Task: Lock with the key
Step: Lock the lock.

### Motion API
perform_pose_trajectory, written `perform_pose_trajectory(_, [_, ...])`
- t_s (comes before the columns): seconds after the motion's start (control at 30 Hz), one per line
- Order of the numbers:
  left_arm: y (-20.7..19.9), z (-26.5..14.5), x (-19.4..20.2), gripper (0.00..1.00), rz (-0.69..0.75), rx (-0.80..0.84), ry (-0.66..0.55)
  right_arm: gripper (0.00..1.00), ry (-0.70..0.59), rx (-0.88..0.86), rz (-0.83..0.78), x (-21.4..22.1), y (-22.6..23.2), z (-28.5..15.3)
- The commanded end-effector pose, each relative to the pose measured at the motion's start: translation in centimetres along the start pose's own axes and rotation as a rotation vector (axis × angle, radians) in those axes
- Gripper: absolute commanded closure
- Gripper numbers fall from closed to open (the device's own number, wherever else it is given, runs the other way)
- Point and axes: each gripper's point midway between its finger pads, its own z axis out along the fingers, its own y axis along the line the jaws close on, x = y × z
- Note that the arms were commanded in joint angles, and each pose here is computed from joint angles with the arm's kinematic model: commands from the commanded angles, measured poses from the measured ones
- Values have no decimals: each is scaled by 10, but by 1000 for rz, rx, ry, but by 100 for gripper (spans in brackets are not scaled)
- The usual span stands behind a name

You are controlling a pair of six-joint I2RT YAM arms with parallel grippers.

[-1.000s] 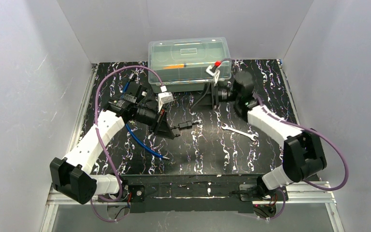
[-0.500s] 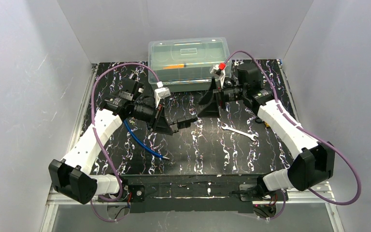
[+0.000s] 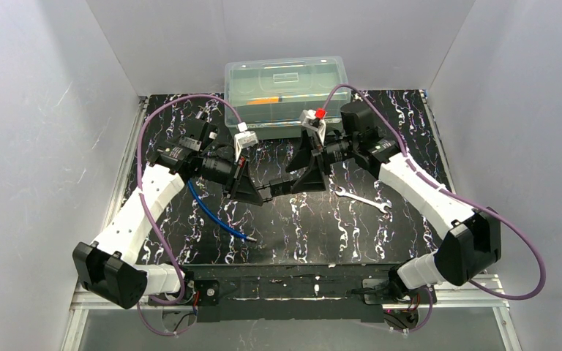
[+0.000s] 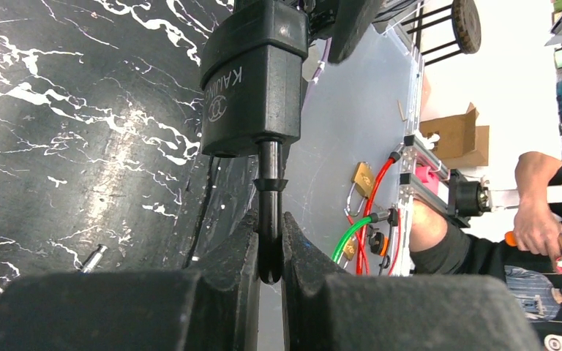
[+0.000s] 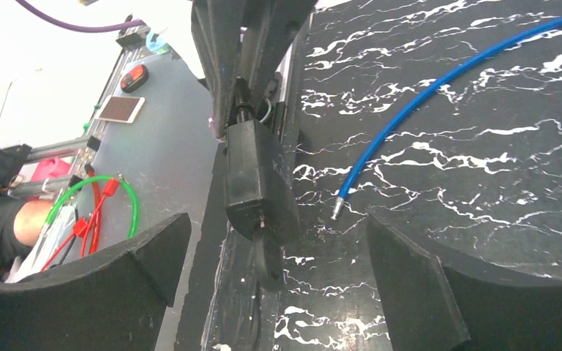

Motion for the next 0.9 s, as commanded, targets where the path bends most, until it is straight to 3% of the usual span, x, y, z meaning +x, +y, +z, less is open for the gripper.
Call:
perform_pose_trajectory(0.0, [-35, -11, -25, 100, 79, 107, -84, 2, -25, -77, -64, -8, 8, 10])
perform_pose_trajectory(0.07, [-35, -11, -30, 100, 71, 116, -94, 6, -25, -114, -55, -6, 15, 14])
perform_pose_trajectory(0.27, [-28, -12, -37, 100, 57, 117, -113, 40, -16, -152, -46, -6, 26, 19])
perform_pose_trajectory(0.47, [-19, -11, -40, 100, 61, 72, -124, 57, -22, -157, -19, -13, 32, 20])
perform_pose_trajectory(0.63, [-3, -14, -46, 100, 84, -45, -148, 66, -46, -162, 14, -24, 36, 22])
perform_pose_trajectory(0.87, [7, -19, -56, 100, 92, -151, -217, 82, -230, -219, 142, -52, 53, 21])
